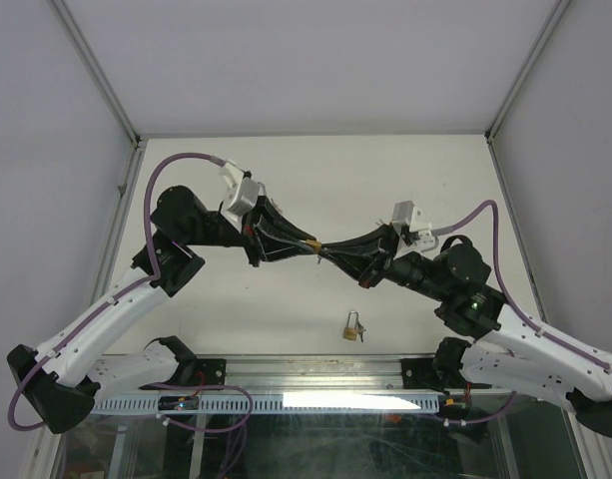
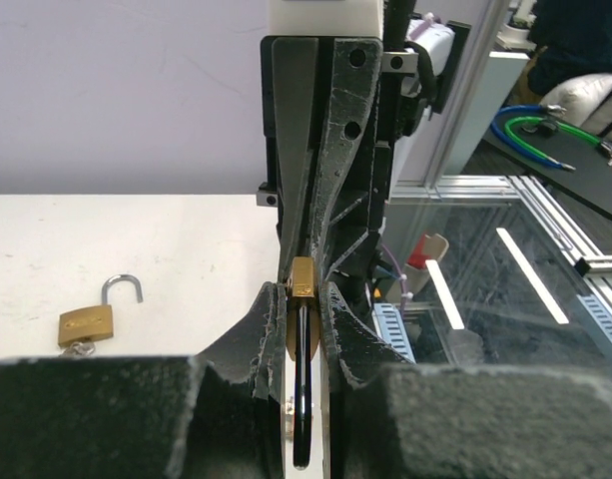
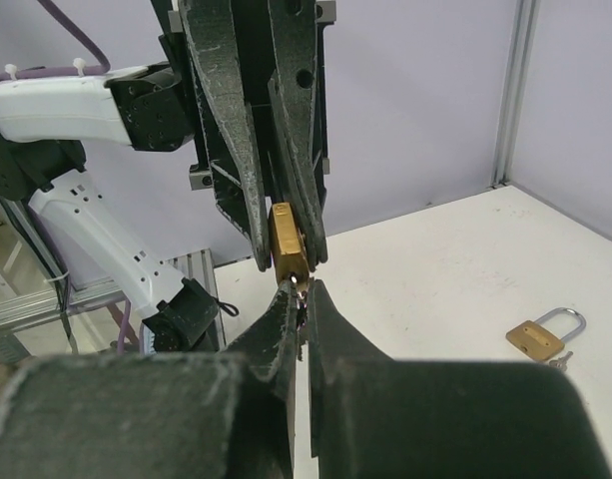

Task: Unlock with the key
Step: Unlock the lock.

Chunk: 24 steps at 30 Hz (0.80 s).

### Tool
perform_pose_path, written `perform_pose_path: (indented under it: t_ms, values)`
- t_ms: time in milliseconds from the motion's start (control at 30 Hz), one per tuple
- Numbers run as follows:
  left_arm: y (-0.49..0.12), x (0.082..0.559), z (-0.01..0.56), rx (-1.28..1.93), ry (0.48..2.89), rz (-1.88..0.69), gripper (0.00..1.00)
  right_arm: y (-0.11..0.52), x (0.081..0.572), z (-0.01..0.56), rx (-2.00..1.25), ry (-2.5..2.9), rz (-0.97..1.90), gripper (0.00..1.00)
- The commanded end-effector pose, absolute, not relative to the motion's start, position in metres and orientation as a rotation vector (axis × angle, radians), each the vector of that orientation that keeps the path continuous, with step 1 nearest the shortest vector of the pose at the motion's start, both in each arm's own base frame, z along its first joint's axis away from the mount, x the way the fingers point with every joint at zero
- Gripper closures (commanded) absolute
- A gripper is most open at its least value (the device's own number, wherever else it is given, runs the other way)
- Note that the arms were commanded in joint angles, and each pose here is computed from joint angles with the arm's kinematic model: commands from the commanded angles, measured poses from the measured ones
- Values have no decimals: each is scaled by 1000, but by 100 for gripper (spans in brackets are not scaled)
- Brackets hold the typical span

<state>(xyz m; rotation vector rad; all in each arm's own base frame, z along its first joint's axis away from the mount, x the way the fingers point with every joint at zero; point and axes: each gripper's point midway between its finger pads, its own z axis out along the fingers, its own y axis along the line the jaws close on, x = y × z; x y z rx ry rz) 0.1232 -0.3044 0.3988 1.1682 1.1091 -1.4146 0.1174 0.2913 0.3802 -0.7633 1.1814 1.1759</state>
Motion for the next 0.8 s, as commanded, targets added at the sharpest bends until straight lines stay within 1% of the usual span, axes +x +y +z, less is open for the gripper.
perform_pose_path:
  t_ms: [0,67,167,233,300,400,533,633,767]
  values:
    - [-313,126,395,1146,1104,-1395,100,299,104,416,-775,1044,1260,100]
    - [-313,127,382,1174,1128,-1374,100,297,95,422,-792,1005,1294,100]
    - [-314,136,357,1150,1228,-1350,100,297,87,428,-816,963,1326,100]
    - [-316,134,354,1160,1220,-1358,100,303,84,428,-837,967,1357,100]
    - [-319,129,355,1199,1172,-1353,100,308,78,429,-862,976,1412,100]
    - [-318,130,354,1277,1067,-1258,100,310,67,430,-905,1008,1478,100]
    - [-314,122,360,1356,931,-1200,100,310,58,416,-965,1111,1523,100]
    - [-314,117,362,1379,897,-1217,100,314,53,409,-986,1165,1579,100]
    - [-312,119,355,1416,869,-1145,100,315,44,410,-972,1208,1679,100]
